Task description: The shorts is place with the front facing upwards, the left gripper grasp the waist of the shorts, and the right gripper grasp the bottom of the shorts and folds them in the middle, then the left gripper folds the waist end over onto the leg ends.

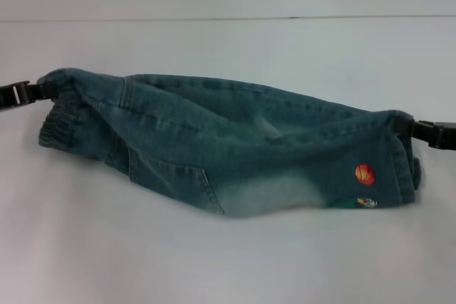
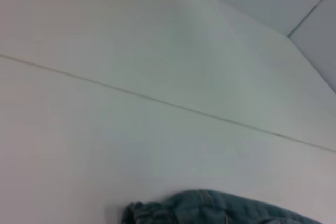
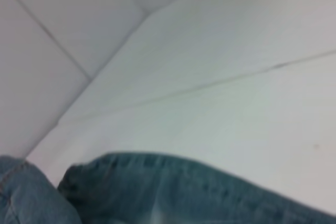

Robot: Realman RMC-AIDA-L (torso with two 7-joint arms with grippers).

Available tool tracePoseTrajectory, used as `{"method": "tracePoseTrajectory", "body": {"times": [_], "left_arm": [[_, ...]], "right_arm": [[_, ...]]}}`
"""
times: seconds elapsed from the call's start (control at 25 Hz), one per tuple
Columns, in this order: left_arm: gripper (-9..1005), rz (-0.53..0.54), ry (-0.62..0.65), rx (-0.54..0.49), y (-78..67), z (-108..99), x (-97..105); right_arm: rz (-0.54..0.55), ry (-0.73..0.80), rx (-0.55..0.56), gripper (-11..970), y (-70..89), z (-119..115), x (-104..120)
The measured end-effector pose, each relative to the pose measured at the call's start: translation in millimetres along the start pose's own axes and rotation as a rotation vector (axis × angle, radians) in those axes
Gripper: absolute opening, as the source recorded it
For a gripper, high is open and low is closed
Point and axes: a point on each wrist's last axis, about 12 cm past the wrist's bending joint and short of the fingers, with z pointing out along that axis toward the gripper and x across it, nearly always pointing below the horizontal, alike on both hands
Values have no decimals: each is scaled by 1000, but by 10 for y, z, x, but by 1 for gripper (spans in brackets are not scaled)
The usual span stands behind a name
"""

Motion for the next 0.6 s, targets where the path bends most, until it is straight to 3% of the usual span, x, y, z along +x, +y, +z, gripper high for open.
{"method": "tracePoseTrajectory", "body": {"times": [0.28, 0.6], "left_arm": [[68, -46, -39, -56, 52, 52, -31], [71, -66, -65, -74, 79, 90, -33]], "right_arm": [[2, -113, 27, 36, -16, 30, -11], [-9, -136, 80, 36, -42, 138, -66]]}}
